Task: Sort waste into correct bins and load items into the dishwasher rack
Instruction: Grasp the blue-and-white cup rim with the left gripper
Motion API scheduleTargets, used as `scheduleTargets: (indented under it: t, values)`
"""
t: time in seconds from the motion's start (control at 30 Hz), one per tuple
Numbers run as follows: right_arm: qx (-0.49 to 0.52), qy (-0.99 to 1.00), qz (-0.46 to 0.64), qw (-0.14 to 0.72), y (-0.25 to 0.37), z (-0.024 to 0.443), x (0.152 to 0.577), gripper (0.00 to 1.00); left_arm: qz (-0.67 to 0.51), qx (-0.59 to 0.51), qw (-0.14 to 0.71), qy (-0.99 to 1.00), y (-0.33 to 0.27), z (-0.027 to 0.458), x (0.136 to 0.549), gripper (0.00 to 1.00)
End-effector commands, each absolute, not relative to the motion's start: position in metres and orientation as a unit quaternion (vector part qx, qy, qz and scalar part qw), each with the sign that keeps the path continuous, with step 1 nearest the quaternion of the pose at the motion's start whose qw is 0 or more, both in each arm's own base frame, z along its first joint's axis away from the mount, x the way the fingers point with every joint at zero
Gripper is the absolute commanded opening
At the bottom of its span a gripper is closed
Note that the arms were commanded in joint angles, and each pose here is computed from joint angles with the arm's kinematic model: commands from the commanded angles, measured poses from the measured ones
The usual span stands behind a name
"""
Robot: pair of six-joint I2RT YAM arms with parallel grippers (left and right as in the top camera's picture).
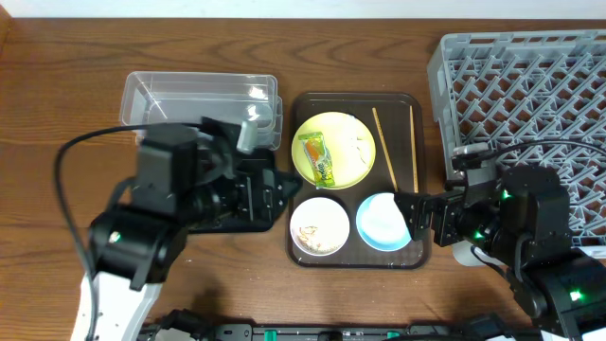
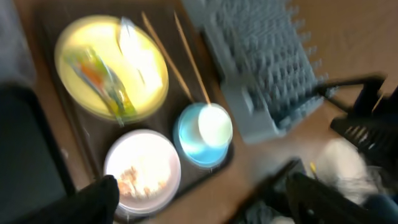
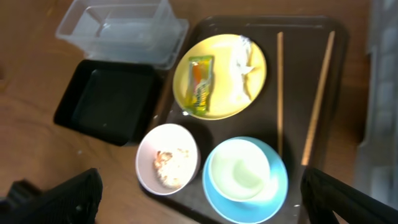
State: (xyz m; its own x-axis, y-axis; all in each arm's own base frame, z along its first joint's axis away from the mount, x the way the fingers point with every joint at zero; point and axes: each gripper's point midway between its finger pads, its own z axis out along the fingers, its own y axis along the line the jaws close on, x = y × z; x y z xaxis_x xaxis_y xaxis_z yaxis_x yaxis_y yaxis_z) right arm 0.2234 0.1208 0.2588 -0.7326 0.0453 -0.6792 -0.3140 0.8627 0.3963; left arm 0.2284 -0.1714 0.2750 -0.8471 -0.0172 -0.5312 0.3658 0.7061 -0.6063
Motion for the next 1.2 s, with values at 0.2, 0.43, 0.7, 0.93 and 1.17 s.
scheduleTargets:
  t: [0.2, 0.43, 0.7, 0.93, 1.17]
  values:
    - [0.026, 0.888, 0.286, 0.358, 0.115, 0.274, 0.227, 0.99, -0.256, 0.147, 0.157, 0.943, -0.211, 0.204, 0.214, 0.77]
    - [0.095, 0.896, 0.251, 0.354, 0.093, 0.265, 0.221, 0.93, -0.207, 0.232, 0.143, 0.94, -0.273, 0.157, 0.208, 0.69]
    - [0.145, 0.877, 0.232, 0.395, 0.069, 0.278, 0.201, 0.95, -0.192, 0.228, 0.115, 0.948, -0.313, 0.105, 0.213, 0.6]
    - [0.142, 0.869, 0.24, 0.409, 0.066, 0.284, 0.187, 0.96, -0.199, 0.198, 0.116, 0.953, -0.329, 0.082, 0.228, 0.53]
    - [0.14, 0.881, 0.238, 0.385, 0.067, 0.274, 0.179, 0.96, -0.214, 0.162, 0.121, 0.956, -0.338, 0.081, 0.235, 0.48]
